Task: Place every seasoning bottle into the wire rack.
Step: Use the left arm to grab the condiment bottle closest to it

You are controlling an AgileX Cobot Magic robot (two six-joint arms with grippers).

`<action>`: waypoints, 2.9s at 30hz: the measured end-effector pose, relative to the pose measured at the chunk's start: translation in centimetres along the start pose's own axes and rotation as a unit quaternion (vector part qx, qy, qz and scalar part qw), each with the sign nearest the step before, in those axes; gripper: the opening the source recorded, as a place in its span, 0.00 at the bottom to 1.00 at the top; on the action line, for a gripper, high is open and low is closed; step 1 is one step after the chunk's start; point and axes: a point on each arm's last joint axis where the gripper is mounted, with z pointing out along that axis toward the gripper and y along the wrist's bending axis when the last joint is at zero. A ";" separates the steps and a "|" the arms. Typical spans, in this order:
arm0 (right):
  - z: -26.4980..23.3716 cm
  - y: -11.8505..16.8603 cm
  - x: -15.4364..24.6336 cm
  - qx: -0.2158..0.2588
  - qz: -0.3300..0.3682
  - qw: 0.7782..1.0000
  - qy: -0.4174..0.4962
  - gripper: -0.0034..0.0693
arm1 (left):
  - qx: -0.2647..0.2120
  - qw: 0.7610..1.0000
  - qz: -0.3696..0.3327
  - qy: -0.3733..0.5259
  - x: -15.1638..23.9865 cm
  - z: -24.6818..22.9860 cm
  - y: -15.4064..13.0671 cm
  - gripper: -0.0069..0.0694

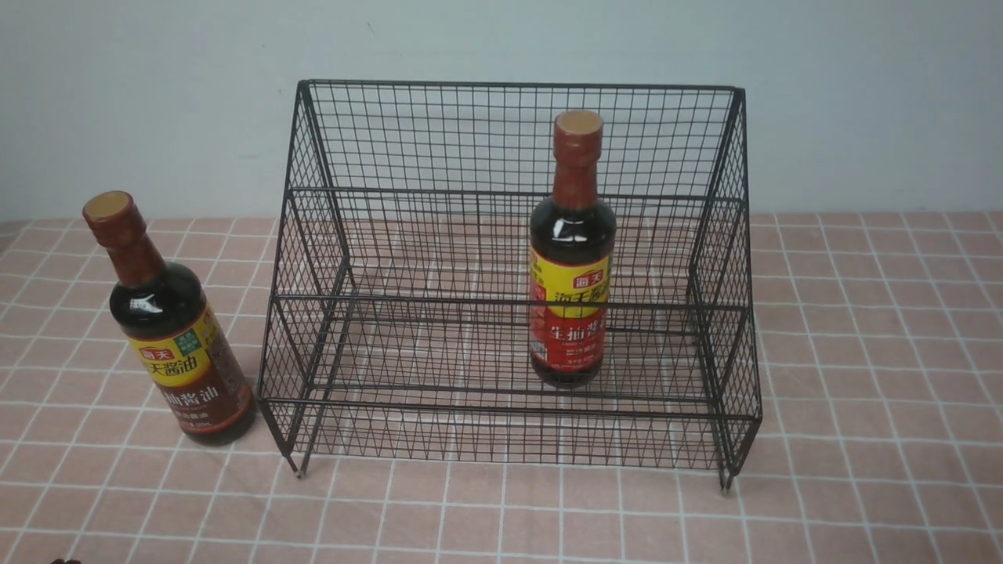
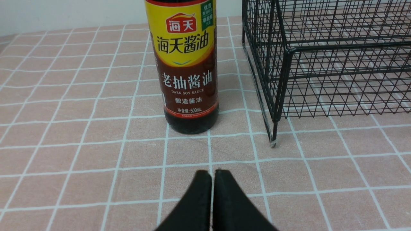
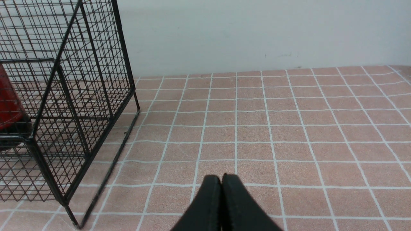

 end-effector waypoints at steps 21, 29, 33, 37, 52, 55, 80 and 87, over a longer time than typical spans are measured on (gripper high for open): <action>0.0 0.0 0.0 0.000 -0.004 1.000 0.000 0.03 | 0.007 0.989 -0.055 -0.134 -2.3 -0.3 0.0 0.08; 0.0 0.0 0.0 0.000 -0.004 1.000 0.000 0.03 | 0.004 0.952 -0.081 -0.294 -5.0 -1.5 0.4 0.08; 0.0 0.0 0.0 0.000 -0.004 1.000 0.000 0.03 | -0.001 0.924 -0.084 -0.374 -6.2 -2.5 0.6 0.08; 0.0 0.0 0.0 0.000 -0.004 1.000 0.000 0.03 | -0.009 0.921 -0.102 -0.377 -7.3 -2.5 0.9 0.08; 0.0 0.0 0.0 0.000 -0.004 1.000 0.000 0.03 | -0.028 0.978 -0.074 -0.193 -16.3 7.6 1.0 0.18; 0.0 0.0 0.0 0.000 -0.004 1.000 0.000 0.03 | -0.029 0.981 -0.074 -0.176 -16.9 9.3 1.0 0.28; 0.0 0.0 0.0 0.000 -0.004 1.000 0.000 0.03 | -0.050 0.994 -0.094 -0.039 -12.8 19.2 1.3 0.64; 0.0 0.0 0.0 0.000 -0.004 1.000 0.000 0.03 | -0.037 0.997 -0.065 -0.030 -13.0 19.0 1.0 0.43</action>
